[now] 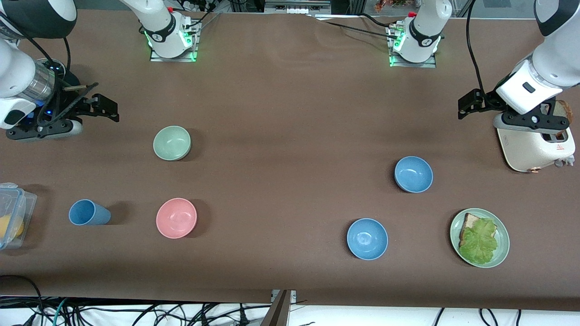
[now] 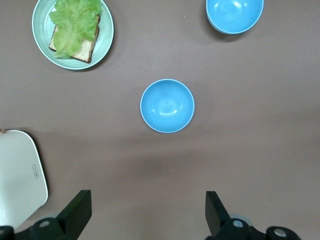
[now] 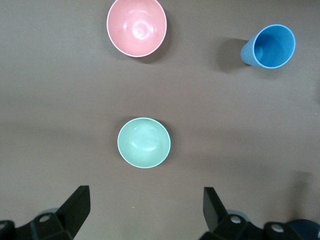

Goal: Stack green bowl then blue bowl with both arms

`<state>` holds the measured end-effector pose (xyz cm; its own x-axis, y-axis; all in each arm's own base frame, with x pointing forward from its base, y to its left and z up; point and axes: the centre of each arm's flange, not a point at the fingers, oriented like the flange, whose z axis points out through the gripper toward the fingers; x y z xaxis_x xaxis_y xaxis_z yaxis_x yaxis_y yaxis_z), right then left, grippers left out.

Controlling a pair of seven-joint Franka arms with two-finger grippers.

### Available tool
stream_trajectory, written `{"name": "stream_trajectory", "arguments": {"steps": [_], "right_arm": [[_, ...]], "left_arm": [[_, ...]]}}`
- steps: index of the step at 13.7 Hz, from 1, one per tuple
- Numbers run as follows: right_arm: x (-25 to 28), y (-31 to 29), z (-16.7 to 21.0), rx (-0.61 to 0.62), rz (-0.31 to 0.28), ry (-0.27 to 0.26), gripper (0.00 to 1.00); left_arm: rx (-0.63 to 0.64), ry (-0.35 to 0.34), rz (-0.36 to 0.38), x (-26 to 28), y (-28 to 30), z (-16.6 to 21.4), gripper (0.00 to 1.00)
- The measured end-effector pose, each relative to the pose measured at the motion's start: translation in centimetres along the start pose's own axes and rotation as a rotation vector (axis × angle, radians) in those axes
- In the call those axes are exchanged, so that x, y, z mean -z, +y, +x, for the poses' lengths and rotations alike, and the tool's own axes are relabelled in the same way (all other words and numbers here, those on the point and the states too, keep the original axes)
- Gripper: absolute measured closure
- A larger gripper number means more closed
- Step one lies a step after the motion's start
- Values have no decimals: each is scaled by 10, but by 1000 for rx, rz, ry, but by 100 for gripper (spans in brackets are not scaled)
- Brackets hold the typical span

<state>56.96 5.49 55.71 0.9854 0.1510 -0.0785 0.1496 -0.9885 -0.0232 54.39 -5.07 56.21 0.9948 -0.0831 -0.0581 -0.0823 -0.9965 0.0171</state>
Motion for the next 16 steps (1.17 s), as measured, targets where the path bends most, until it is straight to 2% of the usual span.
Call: {"name": "stream_trajectory", "arguments": {"steps": [16], "right_arm": [[1, 3, -2, -3, -9, -12, 0]], "left_arm": [[0, 0, 0, 0, 0, 0, 0]]}}
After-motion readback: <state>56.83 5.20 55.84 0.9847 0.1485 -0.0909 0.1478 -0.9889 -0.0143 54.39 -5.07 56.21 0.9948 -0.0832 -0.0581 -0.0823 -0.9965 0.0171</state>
